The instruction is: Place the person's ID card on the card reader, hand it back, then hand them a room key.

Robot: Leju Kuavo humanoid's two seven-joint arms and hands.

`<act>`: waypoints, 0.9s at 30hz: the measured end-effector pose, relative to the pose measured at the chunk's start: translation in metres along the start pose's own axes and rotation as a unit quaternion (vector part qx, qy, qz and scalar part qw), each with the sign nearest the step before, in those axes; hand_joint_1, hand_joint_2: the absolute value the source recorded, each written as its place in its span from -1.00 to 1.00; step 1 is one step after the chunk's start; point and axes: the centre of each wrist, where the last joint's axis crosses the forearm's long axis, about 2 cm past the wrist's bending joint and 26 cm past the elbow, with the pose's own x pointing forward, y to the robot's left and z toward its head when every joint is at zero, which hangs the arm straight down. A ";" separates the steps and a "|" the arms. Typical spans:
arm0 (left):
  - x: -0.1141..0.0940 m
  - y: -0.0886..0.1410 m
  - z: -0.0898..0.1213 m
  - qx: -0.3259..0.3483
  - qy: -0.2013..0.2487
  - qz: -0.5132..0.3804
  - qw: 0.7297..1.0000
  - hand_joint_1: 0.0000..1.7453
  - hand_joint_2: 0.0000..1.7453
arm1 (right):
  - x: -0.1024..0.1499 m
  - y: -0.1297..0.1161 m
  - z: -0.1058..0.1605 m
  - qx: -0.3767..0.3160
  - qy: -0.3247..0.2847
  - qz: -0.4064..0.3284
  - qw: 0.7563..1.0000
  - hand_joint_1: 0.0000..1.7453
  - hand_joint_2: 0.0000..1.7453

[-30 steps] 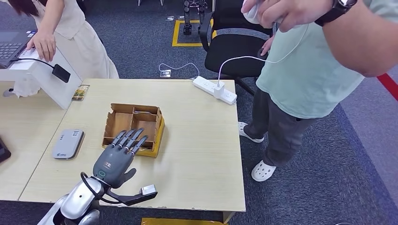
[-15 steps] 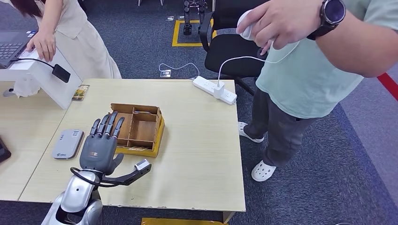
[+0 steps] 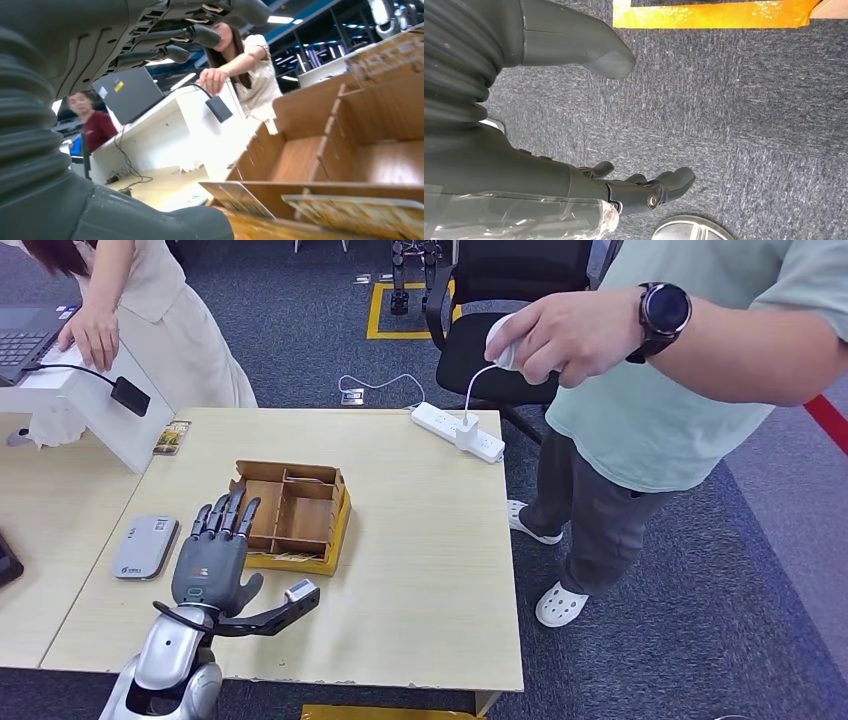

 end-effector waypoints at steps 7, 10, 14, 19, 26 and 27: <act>0.000 -0.016 -0.001 -0.020 0.043 -0.001 0.999 -1.00 1.00 | 0.001 -0.001 -0.001 -0.001 -0.003 0.003 1.000 -1.00 1.00; -0.001 -0.021 -0.001 -0.029 0.054 -0.003 0.998 -1.00 1.00 | 0.003 -0.002 -0.001 -0.001 -0.004 0.005 1.000 -1.00 1.00; -0.002 -0.025 -0.003 -0.033 0.063 -0.004 0.997 -1.00 1.00 | 0.003 -0.002 -0.002 -0.001 -0.005 0.006 1.000 -1.00 1.00; -0.004 -0.029 -0.005 -0.037 0.083 -0.007 0.996 -1.00 1.00 | 0.003 -0.002 -0.002 -0.001 -0.006 0.007 1.000 -1.00 1.00; -0.007 -0.028 -0.010 -0.033 0.096 -0.008 0.995 -1.00 1.00 | 0.005 -0.002 -0.002 -0.001 -0.013 0.010 1.000 -1.00 1.00; -0.009 -0.028 -0.010 -0.032 0.099 -0.008 0.995 -1.00 1.00 | 0.005 -0.002 -0.002 -0.001 -0.014 0.010 1.000 -1.00 1.00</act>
